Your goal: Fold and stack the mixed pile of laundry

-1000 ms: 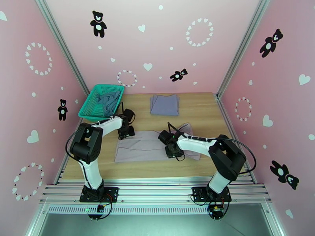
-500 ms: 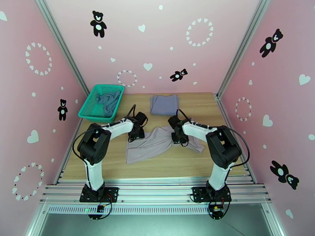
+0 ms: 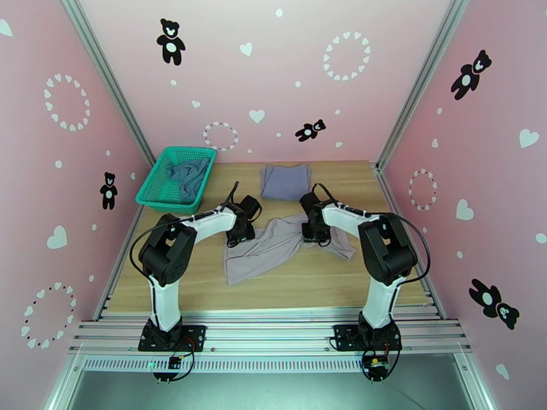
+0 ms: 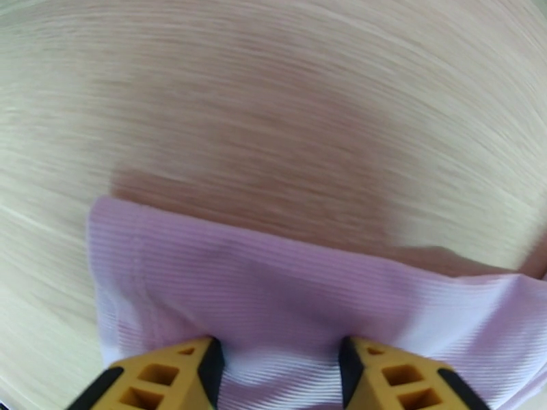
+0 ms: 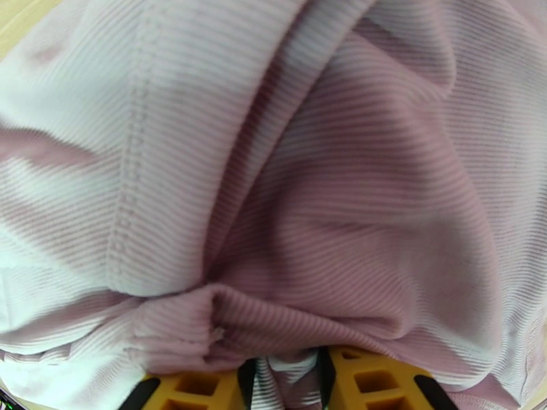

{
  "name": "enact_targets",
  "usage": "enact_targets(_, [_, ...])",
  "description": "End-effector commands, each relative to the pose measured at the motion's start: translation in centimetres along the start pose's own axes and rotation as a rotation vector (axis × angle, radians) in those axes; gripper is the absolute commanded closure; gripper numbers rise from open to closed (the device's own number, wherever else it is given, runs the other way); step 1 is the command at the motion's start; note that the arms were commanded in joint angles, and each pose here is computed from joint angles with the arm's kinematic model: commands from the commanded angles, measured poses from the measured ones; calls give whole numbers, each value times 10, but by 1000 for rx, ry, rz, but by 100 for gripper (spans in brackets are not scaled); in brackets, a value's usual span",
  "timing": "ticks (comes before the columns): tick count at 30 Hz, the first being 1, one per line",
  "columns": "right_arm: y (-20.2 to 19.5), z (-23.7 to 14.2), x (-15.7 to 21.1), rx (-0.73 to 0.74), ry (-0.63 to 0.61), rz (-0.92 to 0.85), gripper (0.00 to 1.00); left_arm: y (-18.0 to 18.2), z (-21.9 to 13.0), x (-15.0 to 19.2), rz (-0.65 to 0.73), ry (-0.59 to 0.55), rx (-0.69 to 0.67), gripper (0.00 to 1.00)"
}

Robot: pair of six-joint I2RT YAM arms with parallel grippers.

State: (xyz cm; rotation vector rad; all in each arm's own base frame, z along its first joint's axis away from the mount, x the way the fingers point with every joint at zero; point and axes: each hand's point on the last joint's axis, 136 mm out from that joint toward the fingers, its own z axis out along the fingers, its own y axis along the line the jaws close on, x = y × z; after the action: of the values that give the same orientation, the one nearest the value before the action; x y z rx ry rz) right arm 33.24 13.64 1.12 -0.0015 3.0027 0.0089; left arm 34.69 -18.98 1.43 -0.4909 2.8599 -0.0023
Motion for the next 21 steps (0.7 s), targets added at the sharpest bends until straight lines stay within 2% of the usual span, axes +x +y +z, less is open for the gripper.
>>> enact_targets(1, [-17, 37, 32, 53, 111, 49, 66, 51, 17, 13, -24, 34, -193, 46])
enact_targets(6, [-18, 33, 31, 56, 97, 63, 65, 52, 4, -4, -37, -31, -195, 39])
enact_targets(11, [-12, 19, 24, 26, 60, 43, 59, 29, -21, -31, -17, -93, -124, 29])
enact_targets(16, [14, -22, 19, 6, -20, -57, 49, 16, -64, -56, 10, -164, -72, 26])
enact_targets(19, [32, -49, 26, 5, -62, -120, 45, 26, -92, -64, 19, -206, -83, 23])
enact_targets(21, [43, -62, 34, 6, -79, -151, 43, 39, -98, -63, 19, -185, -92, 23])
